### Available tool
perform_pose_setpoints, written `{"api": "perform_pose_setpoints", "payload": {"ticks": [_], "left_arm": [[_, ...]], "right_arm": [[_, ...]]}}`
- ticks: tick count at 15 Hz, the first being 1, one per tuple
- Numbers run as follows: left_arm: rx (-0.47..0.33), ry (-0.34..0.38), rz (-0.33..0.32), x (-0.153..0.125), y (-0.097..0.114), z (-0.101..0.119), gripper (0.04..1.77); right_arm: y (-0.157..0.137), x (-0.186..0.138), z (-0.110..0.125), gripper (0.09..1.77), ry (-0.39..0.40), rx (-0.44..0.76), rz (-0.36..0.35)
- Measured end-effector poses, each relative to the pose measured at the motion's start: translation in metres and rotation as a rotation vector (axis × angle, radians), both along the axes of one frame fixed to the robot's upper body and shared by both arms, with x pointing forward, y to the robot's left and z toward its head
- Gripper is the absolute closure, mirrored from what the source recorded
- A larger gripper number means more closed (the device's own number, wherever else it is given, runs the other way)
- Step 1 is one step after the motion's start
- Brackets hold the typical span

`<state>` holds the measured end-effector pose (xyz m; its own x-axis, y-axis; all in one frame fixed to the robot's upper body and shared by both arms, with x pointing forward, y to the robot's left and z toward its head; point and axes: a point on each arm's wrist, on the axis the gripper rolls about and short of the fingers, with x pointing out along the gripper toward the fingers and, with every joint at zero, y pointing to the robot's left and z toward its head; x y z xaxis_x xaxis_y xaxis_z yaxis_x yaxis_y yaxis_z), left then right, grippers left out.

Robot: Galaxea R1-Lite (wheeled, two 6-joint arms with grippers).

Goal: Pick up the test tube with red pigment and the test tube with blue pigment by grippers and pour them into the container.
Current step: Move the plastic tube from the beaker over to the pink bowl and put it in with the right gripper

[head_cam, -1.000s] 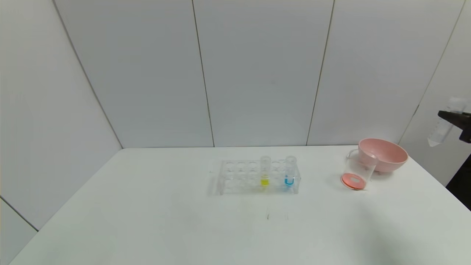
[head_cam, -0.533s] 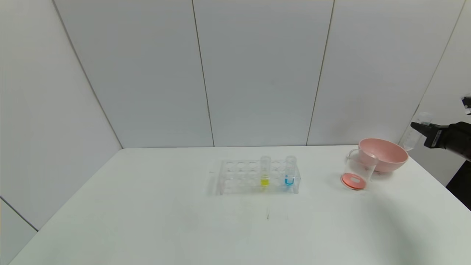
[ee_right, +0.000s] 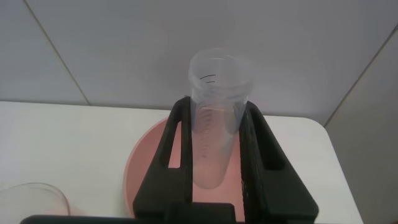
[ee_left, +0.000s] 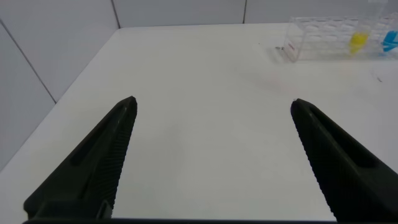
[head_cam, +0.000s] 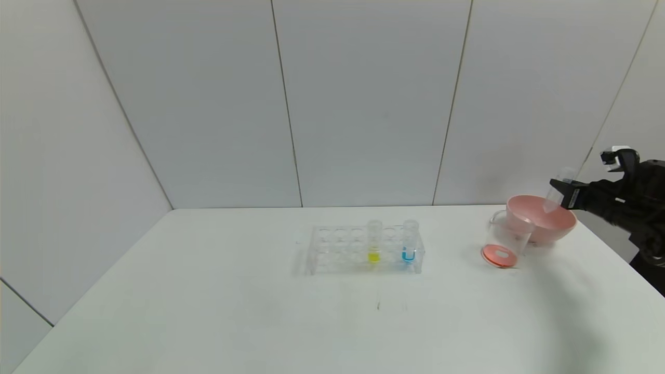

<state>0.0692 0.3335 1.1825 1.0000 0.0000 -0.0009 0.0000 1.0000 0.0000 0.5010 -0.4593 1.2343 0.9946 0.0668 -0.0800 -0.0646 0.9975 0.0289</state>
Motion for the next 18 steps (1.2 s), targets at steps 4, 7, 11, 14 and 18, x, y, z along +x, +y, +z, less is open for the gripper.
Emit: {"api": "perform_pose_setpoints", "payload": {"ticks": [4,7,11,14,18], "left_arm": [[0.000,0.000,0.000,0.000,0.000,0.000,0.05],[0.000,0.000,0.000,0.000,0.000,0.000,0.05],[0.000,0.000,0.000,0.000,0.000,0.000,0.05],[0.000,0.000,0.000,0.000,0.000,0.000,0.05],[0.000,0.000,0.000,0.000,0.000,0.000,0.05]], "right_arm": [[-0.003,0.007,-0.014,1.36,0.003,0.002,-0.002],[-0.004,0.008,-0.018,1.36,0.011,0.012,-0.004],[-0.004,0.008,-0.013,0.91,-0.036,0.025,-0.004],[-0.003,0.008,-0.013,0.67,-0.046,0.021,-0.004],[0.000,0.003,-0.005,0.46,-0.071,0.010,0.000]]}}
